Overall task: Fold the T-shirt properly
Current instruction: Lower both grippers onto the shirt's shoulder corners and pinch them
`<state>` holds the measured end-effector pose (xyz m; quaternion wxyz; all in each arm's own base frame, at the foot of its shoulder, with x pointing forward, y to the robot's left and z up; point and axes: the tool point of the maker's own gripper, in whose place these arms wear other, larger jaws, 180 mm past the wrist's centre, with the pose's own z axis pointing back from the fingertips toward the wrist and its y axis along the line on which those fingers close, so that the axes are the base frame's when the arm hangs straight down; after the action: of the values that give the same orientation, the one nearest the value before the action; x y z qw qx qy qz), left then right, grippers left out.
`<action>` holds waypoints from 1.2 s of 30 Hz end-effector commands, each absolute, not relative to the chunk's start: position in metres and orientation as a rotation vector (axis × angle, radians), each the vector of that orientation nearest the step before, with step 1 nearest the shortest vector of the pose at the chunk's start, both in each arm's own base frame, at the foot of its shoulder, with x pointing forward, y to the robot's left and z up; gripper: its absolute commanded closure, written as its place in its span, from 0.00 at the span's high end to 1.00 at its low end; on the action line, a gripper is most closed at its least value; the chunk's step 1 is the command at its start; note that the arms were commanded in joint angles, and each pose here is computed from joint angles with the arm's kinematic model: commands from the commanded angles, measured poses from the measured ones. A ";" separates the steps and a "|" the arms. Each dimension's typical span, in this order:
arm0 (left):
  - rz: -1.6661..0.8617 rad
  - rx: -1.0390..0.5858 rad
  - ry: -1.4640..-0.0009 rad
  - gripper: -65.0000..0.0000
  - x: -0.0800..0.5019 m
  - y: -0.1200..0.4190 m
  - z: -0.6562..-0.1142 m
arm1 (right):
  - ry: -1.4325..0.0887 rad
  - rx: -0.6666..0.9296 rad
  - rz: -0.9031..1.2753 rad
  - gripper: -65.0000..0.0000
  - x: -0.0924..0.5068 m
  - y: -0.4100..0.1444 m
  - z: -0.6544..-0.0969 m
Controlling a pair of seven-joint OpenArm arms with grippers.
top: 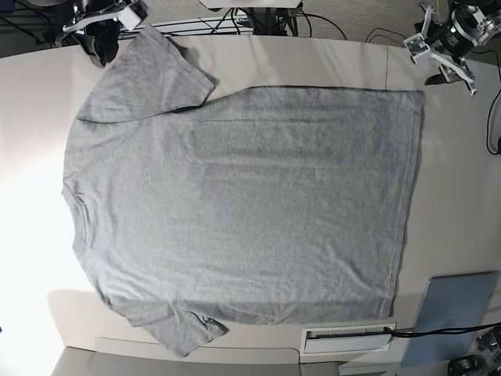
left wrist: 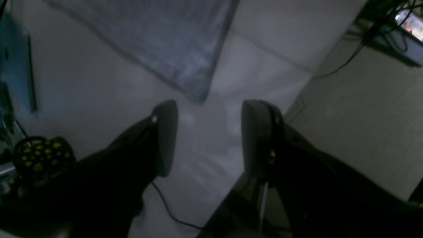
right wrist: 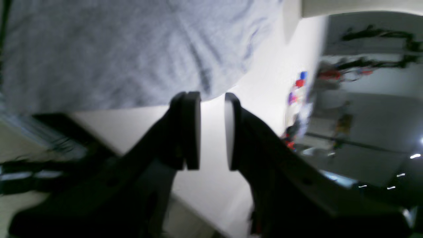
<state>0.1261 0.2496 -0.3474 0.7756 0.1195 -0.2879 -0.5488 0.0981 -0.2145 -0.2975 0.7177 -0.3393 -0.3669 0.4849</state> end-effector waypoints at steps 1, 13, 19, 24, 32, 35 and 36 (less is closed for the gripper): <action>-1.197 0.287 -0.656 0.50 0.136 0.249 -0.339 | -0.861 -0.778 1.084 0.20 0.105 -0.211 -0.287; -1.243 0.297 -0.702 0.50 0.152 0.244 -0.334 | -0.929 -0.818 1.042 0.31 0.129 -0.211 -0.278; -1.245 0.251 -0.724 0.50 0.151 0.223 -0.348 | -0.939 -0.806 1.044 0.36 0.130 -0.209 -0.278; -1.244 0.258 -0.659 0.50 0.162 0.219 -0.389 | -1.024 -0.892 1.080 0.36 0.137 -0.204 -0.260; -1.219 0.280 -0.556 0.50 0.172 0.244 -0.429 | -0.982 -0.992 1.063 0.36 0.137 -0.218 -0.254; -1.240 0.286 -0.528 0.50 0.174 0.252 -0.436 | -0.932 -0.977 1.125 0.36 0.134 -0.216 -0.262; -1.240 0.284 -0.519 0.50 0.174 0.254 -0.438 | -0.915 -0.967 1.147 0.36 0.134 -0.215 -0.266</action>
<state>0.1907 0.2410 -0.4264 0.7678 0.1269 -0.2902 -0.5569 0.1308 -0.2192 -0.2747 0.6479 -0.4229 -0.3835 0.5042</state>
